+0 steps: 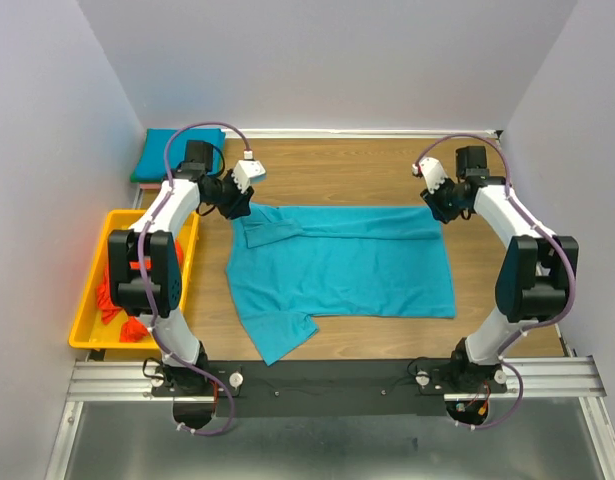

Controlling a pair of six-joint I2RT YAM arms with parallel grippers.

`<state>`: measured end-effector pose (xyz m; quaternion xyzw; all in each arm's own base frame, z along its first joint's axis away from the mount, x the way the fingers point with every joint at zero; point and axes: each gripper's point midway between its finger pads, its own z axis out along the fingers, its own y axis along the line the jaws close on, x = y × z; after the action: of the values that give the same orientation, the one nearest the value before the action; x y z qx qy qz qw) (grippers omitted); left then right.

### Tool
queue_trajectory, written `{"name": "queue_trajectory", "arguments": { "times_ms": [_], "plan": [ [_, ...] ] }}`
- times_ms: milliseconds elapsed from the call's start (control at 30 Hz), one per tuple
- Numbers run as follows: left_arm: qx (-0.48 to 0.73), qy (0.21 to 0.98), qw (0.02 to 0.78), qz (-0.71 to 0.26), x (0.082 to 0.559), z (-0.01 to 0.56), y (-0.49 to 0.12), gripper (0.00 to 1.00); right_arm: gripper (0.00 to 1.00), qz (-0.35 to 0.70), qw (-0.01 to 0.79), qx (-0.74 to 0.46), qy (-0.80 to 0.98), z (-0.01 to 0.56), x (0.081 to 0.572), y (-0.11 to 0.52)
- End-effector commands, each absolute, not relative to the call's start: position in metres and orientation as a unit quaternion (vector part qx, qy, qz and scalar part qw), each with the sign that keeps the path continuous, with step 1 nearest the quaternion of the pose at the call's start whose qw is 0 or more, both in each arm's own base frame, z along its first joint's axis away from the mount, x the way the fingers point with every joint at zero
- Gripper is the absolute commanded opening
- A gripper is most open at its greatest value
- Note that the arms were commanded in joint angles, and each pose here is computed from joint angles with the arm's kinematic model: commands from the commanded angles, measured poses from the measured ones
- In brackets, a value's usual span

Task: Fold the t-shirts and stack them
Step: Fold the tshirt

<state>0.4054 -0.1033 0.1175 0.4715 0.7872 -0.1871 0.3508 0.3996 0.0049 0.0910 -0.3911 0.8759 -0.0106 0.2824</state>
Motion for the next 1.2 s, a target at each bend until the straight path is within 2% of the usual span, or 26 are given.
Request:
{"name": "queue_trajectory", "arguments": {
  "times_ms": [0,200,500,967,1033,1067,1100,1167],
  "plan": [
    [0.456,0.795,0.325,-0.236,0.403,0.1,-0.123,0.42,0.37,0.069,0.26,-0.344,0.9,0.082,0.402,0.028],
    [0.463,0.798,0.307,-0.233,0.409,0.078,-0.14,0.44,0.38,0.098,0.214,-0.318,0.918,0.058,0.408,0.032],
    [0.469,0.8,0.29,-0.238,0.408,0.061,-0.155,0.44,0.36,0.082,0.146,-0.347,0.923,0.029,0.371,0.018],
    [0.469,0.799,0.288,-0.242,0.417,0.051,-0.174,0.45,0.34,0.075,0.133,-0.364,0.919,0.024,0.362,0.013],
    [0.476,0.793,0.285,-0.25,0.414,0.051,-0.178,0.38,0.34,0.073,0.132,-0.364,0.919,0.024,0.362,0.013],
    [0.479,0.792,0.282,-0.254,0.411,0.051,-0.179,0.31,0.34,0.073,0.131,-0.364,0.919,0.024,0.363,0.013],
    [0.482,0.787,0.278,-0.264,0.405,0.054,-0.181,0.2,0.34,0.073,0.135,-0.364,0.919,0.025,0.364,0.013],
    [0.498,0.776,0.277,-0.271,0.398,0.059,-0.183,0.07,0.34,0.071,0.137,-0.364,0.919,0.027,0.365,0.013]
  ]
}}
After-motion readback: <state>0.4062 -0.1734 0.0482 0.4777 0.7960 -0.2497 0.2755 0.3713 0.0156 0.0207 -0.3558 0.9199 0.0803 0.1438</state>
